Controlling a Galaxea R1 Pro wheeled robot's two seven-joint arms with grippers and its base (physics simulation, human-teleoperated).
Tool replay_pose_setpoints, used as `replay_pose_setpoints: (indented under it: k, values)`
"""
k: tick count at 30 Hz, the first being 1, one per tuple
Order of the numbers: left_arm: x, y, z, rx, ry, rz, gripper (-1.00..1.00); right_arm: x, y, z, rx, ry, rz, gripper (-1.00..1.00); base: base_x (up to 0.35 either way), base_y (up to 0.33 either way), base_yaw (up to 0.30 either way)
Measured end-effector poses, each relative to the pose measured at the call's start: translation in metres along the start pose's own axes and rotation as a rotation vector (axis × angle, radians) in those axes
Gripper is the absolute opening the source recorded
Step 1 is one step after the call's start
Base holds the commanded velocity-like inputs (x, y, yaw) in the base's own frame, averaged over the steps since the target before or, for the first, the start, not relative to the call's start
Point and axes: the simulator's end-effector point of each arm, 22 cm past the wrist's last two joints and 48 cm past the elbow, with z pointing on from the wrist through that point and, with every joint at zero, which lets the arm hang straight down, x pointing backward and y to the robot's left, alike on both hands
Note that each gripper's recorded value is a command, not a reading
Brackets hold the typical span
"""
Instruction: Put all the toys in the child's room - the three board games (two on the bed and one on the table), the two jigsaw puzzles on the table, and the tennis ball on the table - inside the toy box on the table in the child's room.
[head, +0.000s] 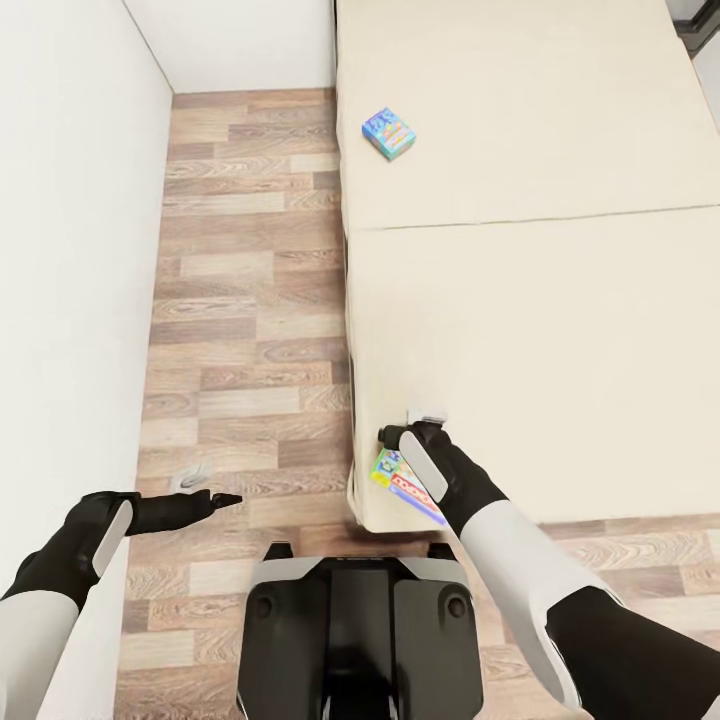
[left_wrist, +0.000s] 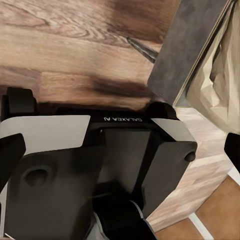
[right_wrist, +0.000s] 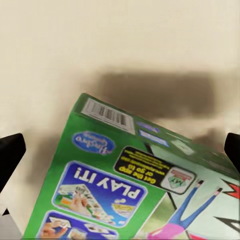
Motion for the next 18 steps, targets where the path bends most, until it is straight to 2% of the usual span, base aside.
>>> replay_pose_setpoints:
  k: [10, 18]
  values:
    - [0.0003, -0.0003, 0.0001, 0.000, 0.001, 0.001, 1.00, 0.0003, -0.0002, 0.0000, 0.000, 0.000, 0.000, 1.00, -0.087, -0.054, 0.000]
    - [0.0005, -0.0007, 0.0003, 0.001, 0.001, 0.001, 1.00, 0.0005, -0.0002, -0.0001, 0.001, 0.000, 0.000, 1.00, -0.018, -0.015, 0.000]
